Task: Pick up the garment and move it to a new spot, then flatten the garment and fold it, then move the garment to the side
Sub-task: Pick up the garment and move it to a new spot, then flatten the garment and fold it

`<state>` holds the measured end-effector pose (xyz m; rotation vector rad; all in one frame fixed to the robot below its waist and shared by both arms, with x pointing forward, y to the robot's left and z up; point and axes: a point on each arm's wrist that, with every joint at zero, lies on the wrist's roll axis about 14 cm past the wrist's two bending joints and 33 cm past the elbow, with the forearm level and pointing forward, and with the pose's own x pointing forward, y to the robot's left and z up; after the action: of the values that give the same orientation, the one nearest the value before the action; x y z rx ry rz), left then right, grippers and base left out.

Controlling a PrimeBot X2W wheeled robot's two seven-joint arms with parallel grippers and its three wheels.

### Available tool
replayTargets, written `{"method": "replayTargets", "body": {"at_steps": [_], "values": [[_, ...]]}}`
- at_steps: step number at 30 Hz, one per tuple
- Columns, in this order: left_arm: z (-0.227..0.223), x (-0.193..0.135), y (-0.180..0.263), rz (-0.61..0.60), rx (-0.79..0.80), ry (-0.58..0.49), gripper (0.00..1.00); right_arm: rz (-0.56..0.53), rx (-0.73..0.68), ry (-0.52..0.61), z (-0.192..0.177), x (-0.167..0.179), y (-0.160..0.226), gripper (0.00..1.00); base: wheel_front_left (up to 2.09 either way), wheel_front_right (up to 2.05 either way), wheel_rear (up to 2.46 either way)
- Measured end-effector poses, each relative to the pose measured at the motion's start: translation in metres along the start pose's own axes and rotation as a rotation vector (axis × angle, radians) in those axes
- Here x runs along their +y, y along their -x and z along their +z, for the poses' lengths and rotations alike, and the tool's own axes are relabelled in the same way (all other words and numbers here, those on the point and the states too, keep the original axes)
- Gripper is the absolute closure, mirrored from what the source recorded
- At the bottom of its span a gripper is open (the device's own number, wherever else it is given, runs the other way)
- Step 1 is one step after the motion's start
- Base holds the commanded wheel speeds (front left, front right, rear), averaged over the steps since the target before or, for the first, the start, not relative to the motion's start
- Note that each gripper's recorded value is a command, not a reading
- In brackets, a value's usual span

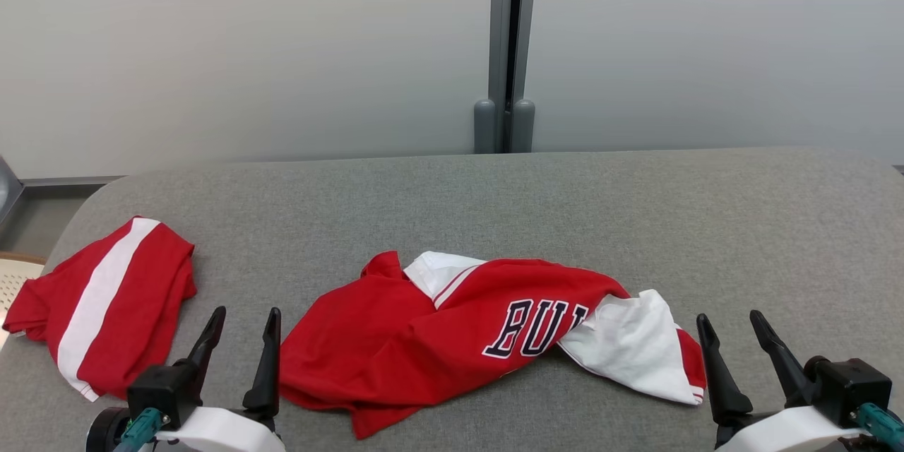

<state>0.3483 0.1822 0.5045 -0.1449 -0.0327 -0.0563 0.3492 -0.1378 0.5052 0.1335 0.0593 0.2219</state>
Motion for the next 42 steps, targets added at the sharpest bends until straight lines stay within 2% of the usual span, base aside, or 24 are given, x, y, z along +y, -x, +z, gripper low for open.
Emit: {"method": "replayTargets", "body": {"at_steps": [32, 42], "values": [[-0.009, -0.008, 0.01, -0.023, 0.048, -0.025, 0.0, -0.02, 0.013, -0.013, -0.003, -0.003, 0.009, 0.0, 0.0, 0.0, 0.0], [-0.006, -0.013, -0.003, -0.04, 0.039, -0.022, 0.0, 0.021, 0.13, 0.006, -0.031, 0.0, -0.013, 0.0, 0.0, 0.0, 0.0]]}}
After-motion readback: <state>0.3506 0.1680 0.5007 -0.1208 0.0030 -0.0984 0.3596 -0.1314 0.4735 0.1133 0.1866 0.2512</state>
